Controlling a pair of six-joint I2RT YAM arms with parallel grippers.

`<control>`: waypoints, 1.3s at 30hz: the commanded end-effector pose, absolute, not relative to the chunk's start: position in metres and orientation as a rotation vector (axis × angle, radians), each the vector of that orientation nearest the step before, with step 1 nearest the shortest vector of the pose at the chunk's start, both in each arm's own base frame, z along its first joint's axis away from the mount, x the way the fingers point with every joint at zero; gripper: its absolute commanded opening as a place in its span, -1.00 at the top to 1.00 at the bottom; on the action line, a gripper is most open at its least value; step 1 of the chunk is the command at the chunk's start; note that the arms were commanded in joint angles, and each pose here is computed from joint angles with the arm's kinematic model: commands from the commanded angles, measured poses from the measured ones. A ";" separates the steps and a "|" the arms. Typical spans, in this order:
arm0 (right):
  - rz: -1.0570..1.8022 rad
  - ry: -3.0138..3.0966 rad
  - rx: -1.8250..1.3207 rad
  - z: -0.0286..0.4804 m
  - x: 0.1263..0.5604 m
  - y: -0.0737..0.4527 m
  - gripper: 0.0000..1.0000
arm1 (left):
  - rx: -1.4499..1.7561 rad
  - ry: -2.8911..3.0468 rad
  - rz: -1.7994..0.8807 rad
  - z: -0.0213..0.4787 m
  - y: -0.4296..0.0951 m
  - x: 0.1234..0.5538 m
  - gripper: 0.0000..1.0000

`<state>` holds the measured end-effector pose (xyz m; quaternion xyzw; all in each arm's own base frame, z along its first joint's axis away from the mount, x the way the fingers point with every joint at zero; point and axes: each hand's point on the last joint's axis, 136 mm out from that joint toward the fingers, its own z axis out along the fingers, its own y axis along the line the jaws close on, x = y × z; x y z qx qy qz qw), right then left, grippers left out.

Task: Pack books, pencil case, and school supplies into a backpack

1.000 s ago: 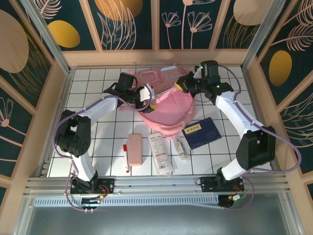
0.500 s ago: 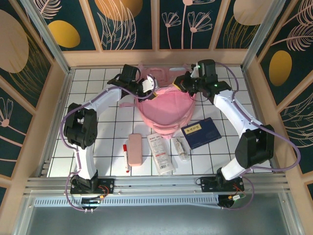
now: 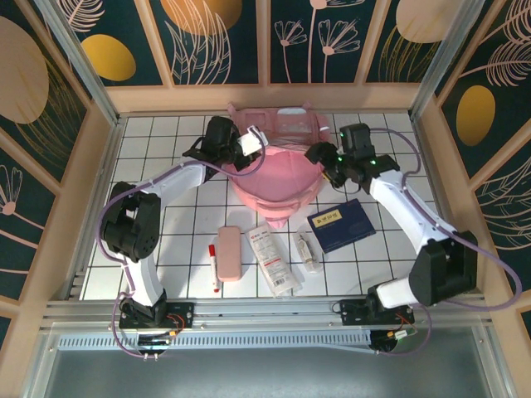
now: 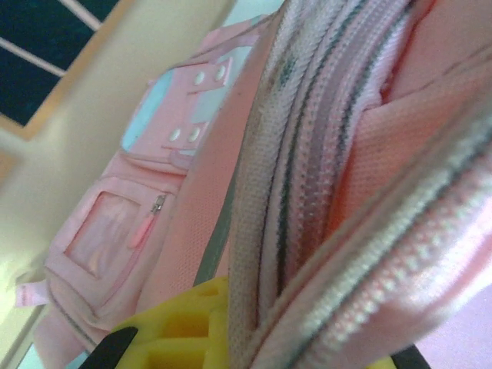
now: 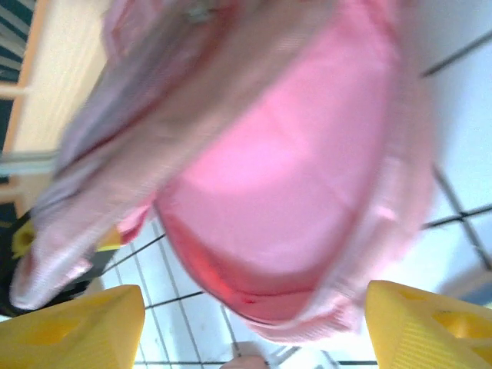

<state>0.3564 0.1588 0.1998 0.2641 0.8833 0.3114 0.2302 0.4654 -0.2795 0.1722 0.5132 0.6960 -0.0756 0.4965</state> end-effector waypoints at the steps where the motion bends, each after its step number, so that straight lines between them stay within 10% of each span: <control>1: 0.672 2.422 0.993 0.168 0.325 0.103 -0.53 | 1.073 1.629 -0.031 0.202 -0.258 0.493 1.00; 3: 0.648 2.410 1.137 0.148 0.304 0.079 -0.73 | 1.079 1.621 -0.034 0.194 -0.259 0.493 0.96; 5: 0.633 2.407 1.262 0.127 0.282 0.060 -0.77 | 1.081 1.626 -0.044 0.189 -0.261 0.493 0.16; 7: 0.646 2.404 1.290 0.116 0.271 0.048 -0.77 | 1.104 1.647 -0.098 0.185 -0.265 0.487 -0.21; 14: 0.644 2.469 1.141 0.096 0.286 -0.001 -0.57 | 0.752 1.847 -0.586 0.241 -0.273 0.432 -0.95; 23: 0.499 2.440 1.461 0.073 0.245 -0.016 -0.74 | 0.850 1.923 -1.170 0.232 -0.385 0.266 -0.98; 31: 0.819 2.292 1.396 0.071 0.245 0.008 -0.56 | 1.072 2.012 -1.009 0.163 -0.463 0.294 -0.87; 35: 0.802 2.319 1.324 0.055 0.237 0.004 -0.45 | 1.214 2.056 -1.066 0.135 -0.501 0.295 -0.23; 39: 0.898 2.277 1.278 0.050 0.239 0.005 -0.34 | 1.324 2.091 -1.035 0.114 -0.524 0.284 -0.23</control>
